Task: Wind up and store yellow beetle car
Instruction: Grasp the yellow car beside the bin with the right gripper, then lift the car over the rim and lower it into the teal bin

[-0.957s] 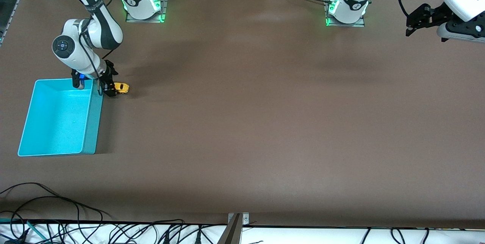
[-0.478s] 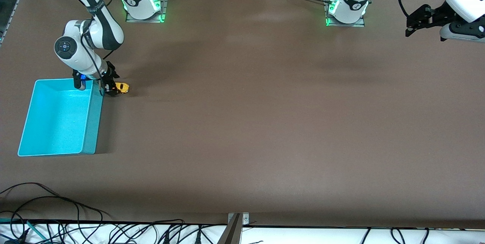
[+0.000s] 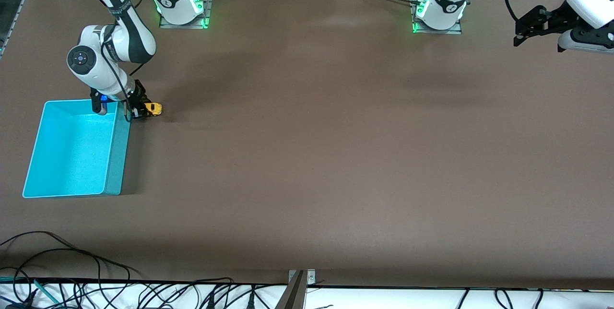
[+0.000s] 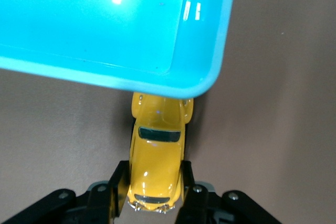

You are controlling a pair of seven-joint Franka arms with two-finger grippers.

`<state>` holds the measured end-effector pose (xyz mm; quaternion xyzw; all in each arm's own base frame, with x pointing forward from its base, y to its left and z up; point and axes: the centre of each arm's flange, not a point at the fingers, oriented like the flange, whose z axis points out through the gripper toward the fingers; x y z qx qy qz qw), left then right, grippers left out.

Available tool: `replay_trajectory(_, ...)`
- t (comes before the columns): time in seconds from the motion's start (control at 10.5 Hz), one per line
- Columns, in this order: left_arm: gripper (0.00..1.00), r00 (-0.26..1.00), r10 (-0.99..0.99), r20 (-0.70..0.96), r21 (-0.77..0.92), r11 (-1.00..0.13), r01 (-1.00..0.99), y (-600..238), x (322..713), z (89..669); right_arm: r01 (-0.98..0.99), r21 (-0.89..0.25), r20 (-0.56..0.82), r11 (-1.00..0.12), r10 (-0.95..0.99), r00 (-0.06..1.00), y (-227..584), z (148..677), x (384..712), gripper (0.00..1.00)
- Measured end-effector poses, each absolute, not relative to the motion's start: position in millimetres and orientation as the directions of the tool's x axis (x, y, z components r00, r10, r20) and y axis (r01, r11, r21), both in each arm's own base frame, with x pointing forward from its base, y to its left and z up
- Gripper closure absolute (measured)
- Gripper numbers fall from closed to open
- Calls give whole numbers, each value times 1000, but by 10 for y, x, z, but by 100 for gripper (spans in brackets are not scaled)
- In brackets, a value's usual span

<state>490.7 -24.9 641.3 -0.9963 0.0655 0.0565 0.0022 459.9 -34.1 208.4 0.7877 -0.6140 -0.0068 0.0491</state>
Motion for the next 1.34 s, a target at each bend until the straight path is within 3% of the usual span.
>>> replay_trajectory(0.67,0,985,-131,-117,4,-991,-131,-251,4904,6408,-947,200,74,-252,-960,271,-99,3647,5463,56)
replay_trajectory(0.96,0,984,-136,-117,3,-991,-136,-280,4902,6408,-874,202,43,-441,-888,458,-268,4098,5646,56)
replay_trajectory(1.34,0,983,-140,-117,2,-990,-140,-301,4901,6408,-708,228,-49,-669,-734,677,-1118,3794,5644,56)
